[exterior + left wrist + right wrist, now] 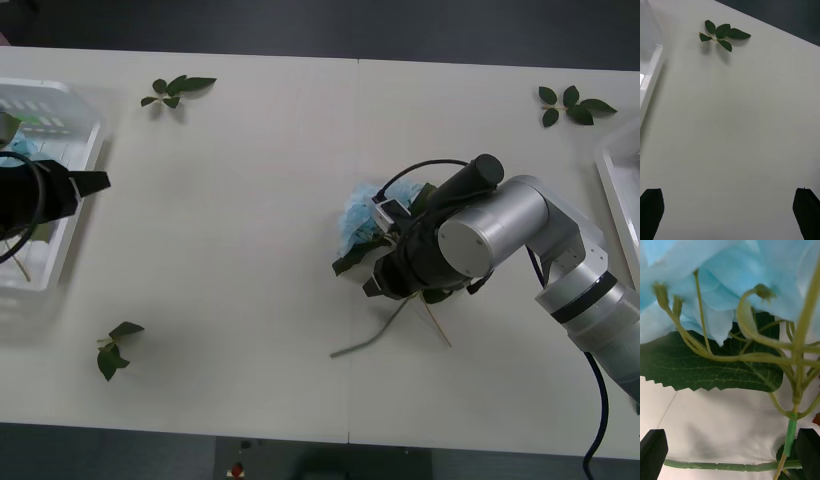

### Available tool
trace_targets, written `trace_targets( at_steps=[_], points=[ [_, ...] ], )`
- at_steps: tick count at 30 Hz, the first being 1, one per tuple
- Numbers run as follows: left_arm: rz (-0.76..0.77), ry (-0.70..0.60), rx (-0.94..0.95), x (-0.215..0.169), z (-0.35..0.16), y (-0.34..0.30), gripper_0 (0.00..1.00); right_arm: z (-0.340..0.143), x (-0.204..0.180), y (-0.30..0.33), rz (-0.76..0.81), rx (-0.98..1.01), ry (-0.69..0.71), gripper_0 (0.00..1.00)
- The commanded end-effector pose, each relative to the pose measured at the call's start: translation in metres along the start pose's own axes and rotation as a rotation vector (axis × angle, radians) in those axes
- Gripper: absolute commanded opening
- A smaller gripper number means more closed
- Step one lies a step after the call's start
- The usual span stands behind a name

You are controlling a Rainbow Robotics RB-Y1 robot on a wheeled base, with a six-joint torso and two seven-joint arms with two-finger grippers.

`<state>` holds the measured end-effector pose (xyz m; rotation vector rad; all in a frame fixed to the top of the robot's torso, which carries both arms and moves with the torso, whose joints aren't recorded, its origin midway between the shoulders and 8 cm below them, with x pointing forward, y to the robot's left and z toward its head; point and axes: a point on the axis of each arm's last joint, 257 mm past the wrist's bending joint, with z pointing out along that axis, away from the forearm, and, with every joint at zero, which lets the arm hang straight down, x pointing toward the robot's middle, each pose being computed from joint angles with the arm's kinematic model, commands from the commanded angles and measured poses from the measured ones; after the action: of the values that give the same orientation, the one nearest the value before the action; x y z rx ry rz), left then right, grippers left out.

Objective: Put the red flowers into the right box and the blue flowers into the left box

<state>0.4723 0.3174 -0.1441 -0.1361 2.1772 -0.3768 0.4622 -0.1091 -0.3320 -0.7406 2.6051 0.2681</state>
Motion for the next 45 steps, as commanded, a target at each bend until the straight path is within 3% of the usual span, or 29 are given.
trace_targets(
  at_steps=[1,2,3,4,5,12,18,28,32,45],
  points=[
    [0.209,0.001,0.046,0.007,-0.001,-0.028,1.00,-0.002,-0.008,-0.004,-0.029,0.013,-0.019,0.99],
    [0.230,0.004,0.058,0.010,0.000,-0.034,1.00,-0.001,-0.007,-0.004,-0.033,0.014,-0.017,0.75],
    [0.260,0.004,0.074,0.013,0.000,-0.041,1.00,-0.001,-0.007,-0.005,-0.034,0.015,-0.018,0.30],
    [0.275,0.005,0.085,0.015,0.000,-0.046,1.00,-0.001,-0.008,-0.004,-0.036,0.014,-0.019,0.09],
    [0.302,0.005,0.106,0.018,0.000,-0.055,1.00,-0.001,-0.008,-0.005,-0.035,0.017,-0.019,0.00],
    [0.438,0.003,0.215,0.046,-0.008,-0.100,1.00,-0.002,-0.009,-0.005,-0.032,0.019,-0.022,0.00],
    [0.460,0.008,0.377,0.070,-0.026,-0.134,1.00,-0.002,-0.012,-0.005,-0.028,0.016,-0.033,0.00],
    [0.533,0.020,0.654,0.085,-0.072,-0.182,1.00,-0.041,-0.039,0.006,-0.023,-0.030,-0.107,0.00],
    [0.552,0.008,0.719,0.086,-0.084,-0.195,1.00,-0.066,-0.054,0.019,0.009,-0.110,-0.149,0.00],
    [0.551,0.011,0.756,0.088,-0.091,-0.201,1.00,-0.179,-0.118,0.091,0.186,-0.637,-0.364,0.00]
  ],
)
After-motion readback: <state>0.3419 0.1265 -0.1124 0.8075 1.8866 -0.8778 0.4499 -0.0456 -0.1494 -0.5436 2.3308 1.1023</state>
